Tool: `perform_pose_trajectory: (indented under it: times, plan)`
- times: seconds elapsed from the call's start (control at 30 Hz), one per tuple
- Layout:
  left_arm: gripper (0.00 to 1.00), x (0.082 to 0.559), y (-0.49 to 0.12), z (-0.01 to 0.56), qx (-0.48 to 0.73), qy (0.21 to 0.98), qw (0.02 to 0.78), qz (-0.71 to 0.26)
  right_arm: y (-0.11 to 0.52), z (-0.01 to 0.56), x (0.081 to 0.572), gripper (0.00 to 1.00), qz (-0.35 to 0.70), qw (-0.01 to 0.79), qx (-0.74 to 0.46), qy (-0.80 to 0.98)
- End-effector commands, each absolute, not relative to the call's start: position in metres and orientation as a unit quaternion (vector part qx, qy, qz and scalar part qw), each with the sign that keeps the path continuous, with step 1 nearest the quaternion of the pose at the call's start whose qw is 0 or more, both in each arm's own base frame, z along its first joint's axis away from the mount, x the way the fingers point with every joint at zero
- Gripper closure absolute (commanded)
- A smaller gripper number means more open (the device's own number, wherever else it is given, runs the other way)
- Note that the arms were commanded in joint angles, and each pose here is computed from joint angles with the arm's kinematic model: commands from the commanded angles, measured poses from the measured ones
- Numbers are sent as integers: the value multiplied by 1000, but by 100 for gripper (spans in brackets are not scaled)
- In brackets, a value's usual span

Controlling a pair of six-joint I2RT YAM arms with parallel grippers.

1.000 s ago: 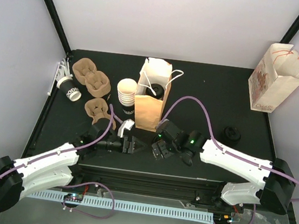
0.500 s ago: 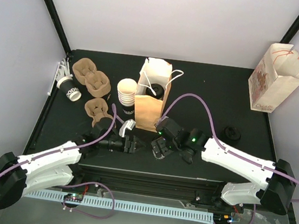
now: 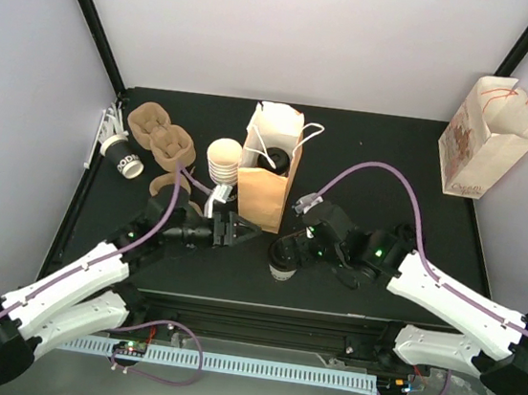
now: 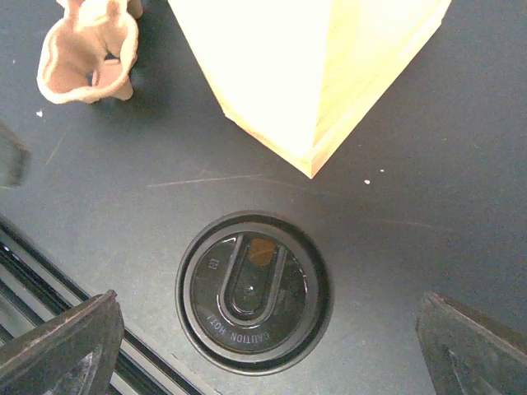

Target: Pack the takeout coffee

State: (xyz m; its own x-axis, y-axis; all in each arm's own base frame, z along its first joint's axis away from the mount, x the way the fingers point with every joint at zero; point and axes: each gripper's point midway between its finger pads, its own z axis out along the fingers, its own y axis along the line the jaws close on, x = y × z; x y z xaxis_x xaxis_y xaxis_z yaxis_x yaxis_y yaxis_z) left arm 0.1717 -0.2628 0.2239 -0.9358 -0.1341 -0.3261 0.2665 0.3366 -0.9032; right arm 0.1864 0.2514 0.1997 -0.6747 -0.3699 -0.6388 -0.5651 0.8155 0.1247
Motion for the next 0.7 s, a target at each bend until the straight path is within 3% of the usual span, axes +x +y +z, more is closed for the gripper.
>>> perform_pose_trajectory:
  times: [0.0,0.23,0.67]
  plan:
    - [28,167,-253,275,2,765,166,-622,245,217,193,0,172,327,-227,901]
    - [19,173,-223,325,-50,710,238,-661,240,231,194,0,181,348,-219,894]
    - [20,175,-224,349,-53,677,238,-694,220,273,196,0,218,386,-132,886]
